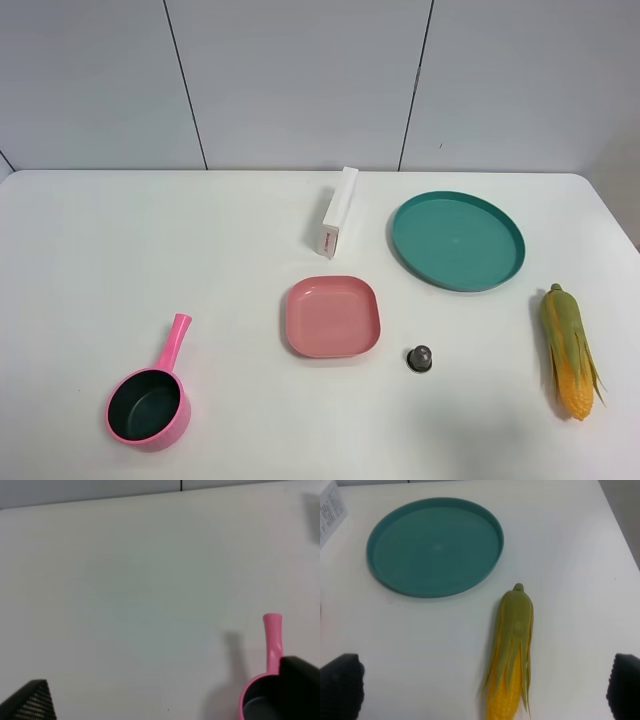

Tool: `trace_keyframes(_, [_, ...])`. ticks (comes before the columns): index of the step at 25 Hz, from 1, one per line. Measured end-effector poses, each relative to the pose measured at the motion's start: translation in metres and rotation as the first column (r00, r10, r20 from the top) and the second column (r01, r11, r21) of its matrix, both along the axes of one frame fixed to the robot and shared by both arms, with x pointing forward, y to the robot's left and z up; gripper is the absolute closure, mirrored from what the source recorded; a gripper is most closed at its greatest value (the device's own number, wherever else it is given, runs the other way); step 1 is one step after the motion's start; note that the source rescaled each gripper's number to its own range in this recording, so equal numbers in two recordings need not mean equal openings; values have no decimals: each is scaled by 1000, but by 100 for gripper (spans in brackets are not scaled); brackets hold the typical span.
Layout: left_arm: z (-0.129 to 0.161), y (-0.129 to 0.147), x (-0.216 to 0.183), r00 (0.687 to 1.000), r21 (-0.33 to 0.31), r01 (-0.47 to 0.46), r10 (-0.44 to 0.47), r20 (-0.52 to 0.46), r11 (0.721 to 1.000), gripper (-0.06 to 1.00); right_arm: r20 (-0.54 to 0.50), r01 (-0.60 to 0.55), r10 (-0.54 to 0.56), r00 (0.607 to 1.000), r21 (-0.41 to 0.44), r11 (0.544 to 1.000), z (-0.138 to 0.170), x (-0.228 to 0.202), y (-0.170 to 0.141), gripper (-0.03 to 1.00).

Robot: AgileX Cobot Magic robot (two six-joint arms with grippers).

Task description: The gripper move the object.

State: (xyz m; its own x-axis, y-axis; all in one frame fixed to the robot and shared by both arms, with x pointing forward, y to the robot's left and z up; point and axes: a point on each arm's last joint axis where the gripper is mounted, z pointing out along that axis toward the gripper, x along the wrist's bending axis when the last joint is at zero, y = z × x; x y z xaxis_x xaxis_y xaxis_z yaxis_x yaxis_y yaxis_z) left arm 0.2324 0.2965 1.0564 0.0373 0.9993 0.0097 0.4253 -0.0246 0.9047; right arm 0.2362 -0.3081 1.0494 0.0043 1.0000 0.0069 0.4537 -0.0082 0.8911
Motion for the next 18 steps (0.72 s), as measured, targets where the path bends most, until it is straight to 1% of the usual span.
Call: trace_keyframes(18, [0, 0, 0, 1000, 0, 0, 0, 0, 1000, 15, 0, 0, 0, 1000, 0, 1000, 0, 0, 0, -3])
